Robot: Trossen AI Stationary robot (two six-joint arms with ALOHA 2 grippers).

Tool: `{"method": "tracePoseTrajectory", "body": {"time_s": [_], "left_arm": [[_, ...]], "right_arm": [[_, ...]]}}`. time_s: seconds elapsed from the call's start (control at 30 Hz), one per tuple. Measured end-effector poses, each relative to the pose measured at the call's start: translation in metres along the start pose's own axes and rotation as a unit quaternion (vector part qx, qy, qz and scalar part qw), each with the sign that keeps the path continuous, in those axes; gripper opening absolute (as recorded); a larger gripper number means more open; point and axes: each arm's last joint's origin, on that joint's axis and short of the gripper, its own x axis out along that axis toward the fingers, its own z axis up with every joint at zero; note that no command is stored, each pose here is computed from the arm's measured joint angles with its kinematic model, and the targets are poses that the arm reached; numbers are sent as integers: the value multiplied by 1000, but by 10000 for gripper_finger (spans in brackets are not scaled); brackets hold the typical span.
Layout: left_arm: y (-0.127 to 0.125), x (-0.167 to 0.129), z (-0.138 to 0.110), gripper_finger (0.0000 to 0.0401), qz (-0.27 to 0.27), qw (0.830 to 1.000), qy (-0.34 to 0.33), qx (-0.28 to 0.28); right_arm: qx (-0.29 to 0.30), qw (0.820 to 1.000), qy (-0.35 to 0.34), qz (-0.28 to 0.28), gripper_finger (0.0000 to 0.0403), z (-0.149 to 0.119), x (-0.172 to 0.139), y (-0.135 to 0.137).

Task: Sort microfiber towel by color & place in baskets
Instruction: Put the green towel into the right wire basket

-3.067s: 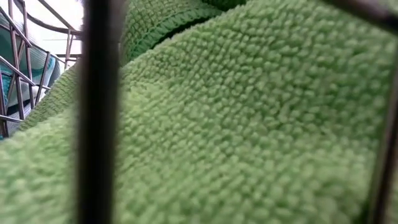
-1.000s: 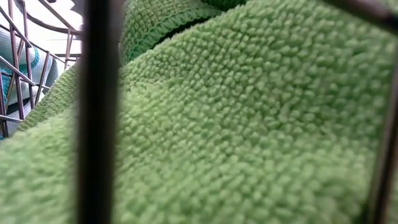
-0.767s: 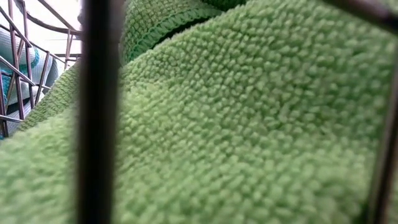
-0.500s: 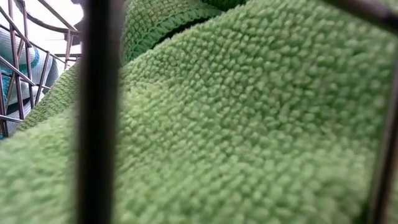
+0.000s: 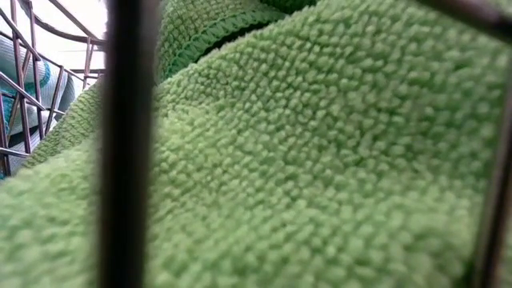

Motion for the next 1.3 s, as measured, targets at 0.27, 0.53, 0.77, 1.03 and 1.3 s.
{"method": "tracePoseTrajectory", "body": {"time_s": [0.27, 0.53, 0.77, 1.03, 1.3], "left_arm": [[-14, 24, 19, 182, -6, 999, 26, -47], [-24, 64, 44, 182, 4, 996, 89, -22], [-17, 82, 53, 182, 47, 992, 117, 6], [-9, 76, 55, 182, 135, 985, 95, -40], [-19, 65, 51, 182, 46, 988, 117, 86]], "right_arm": [[-4, 1000, -9, -2, 215, 2, 0, 0], [1, 1000, -9, -2, 215, 2, 1, 0], [1, 1000, -8, -2, 215, 2, 1, 0], [2, 1000, -7, -2, 215, 2, 1, 0], [2, 1000, -8, -2, 215, 2, 1, 0]]}}
